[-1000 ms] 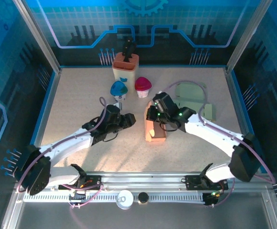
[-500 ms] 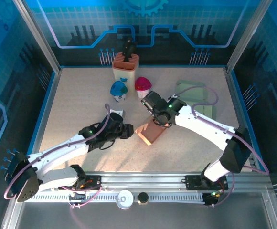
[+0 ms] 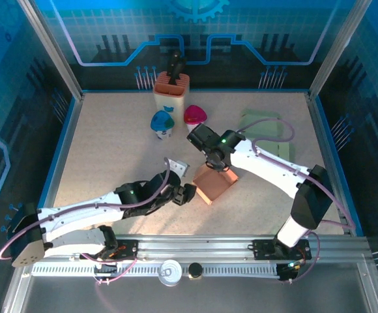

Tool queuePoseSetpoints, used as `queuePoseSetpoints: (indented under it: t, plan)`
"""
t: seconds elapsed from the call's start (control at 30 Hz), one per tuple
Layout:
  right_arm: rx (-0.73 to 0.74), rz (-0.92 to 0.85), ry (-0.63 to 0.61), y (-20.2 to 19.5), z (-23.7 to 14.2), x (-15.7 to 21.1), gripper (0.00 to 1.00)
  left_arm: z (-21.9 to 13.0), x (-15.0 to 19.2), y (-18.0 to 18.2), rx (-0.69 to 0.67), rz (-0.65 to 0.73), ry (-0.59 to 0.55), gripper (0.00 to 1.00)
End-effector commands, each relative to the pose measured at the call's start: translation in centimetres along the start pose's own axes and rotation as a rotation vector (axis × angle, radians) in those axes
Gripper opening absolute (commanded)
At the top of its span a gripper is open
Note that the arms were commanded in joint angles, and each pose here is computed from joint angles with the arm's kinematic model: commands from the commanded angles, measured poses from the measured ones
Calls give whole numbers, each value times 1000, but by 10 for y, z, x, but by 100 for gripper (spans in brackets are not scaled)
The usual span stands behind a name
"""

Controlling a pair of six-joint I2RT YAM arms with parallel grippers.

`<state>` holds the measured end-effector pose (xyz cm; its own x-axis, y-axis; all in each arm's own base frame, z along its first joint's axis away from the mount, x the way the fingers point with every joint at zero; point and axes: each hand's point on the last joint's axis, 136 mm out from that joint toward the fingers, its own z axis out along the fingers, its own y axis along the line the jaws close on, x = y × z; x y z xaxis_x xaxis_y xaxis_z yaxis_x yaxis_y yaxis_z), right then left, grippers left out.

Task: Fold the paper box

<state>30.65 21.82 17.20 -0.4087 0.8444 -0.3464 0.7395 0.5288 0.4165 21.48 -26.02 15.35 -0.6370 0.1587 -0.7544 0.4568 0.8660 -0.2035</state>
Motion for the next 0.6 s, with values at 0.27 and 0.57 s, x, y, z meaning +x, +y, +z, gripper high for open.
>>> queuePoseSetpoints:
  t: [0.27, 0.57]
  plan:
    - [2, 3, -38, -2, 0, -4, 0, 32, 4, 17, -185, 58, 11, 65]
    - [3, -1, -21, -2, 0, -1, 0, 43, -15, 6, -174, 76, -38, 51]
